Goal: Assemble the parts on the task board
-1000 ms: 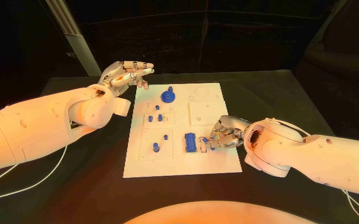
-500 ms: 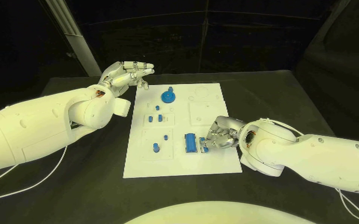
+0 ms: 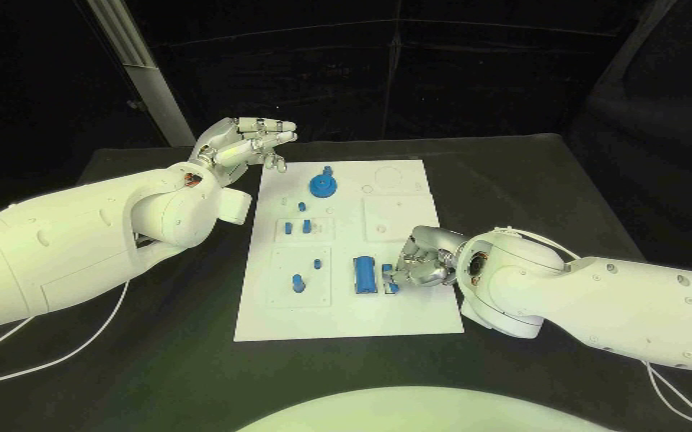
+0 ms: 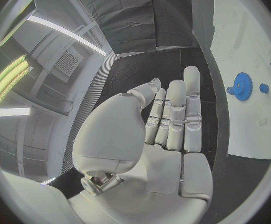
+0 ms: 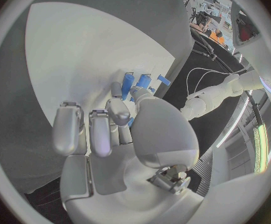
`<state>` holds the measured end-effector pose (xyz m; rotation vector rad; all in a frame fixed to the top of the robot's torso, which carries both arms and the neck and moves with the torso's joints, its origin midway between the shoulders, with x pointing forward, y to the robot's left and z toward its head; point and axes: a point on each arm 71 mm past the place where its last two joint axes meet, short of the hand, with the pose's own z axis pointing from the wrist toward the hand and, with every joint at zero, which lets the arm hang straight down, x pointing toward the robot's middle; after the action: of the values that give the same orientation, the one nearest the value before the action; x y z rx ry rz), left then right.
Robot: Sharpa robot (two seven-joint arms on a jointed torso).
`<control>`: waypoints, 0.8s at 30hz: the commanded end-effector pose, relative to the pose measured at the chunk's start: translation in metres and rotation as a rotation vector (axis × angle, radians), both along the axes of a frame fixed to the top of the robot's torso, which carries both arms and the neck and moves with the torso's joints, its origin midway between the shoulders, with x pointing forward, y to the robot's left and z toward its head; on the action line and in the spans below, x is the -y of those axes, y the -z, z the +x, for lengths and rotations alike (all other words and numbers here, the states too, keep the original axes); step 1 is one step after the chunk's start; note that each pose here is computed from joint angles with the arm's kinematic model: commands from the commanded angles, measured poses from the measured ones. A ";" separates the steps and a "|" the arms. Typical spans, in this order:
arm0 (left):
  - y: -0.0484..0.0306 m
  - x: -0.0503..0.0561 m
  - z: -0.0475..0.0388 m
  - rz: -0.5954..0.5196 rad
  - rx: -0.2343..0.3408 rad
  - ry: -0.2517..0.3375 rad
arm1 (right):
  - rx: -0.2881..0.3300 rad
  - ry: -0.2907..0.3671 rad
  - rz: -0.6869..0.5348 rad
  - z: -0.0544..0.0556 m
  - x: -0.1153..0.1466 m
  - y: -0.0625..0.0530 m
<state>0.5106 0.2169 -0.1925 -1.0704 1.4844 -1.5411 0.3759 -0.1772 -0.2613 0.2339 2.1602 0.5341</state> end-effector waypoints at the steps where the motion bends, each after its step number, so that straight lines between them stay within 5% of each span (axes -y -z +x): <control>1: -0.0016 0.001 -0.0004 -0.007 0.003 0.014 | 0.005 -0.012 -0.009 0.000 -0.001 0.000; 24: -0.0015 0.001 -0.0004 -0.003 0.003 0.014 | 0.025 -0.057 0.009 -0.002 0.008 -0.003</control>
<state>0.5103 0.2173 -0.1926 -1.0703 1.4874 -1.5400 0.3752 -0.1883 -0.2594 0.2141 2.1429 0.5378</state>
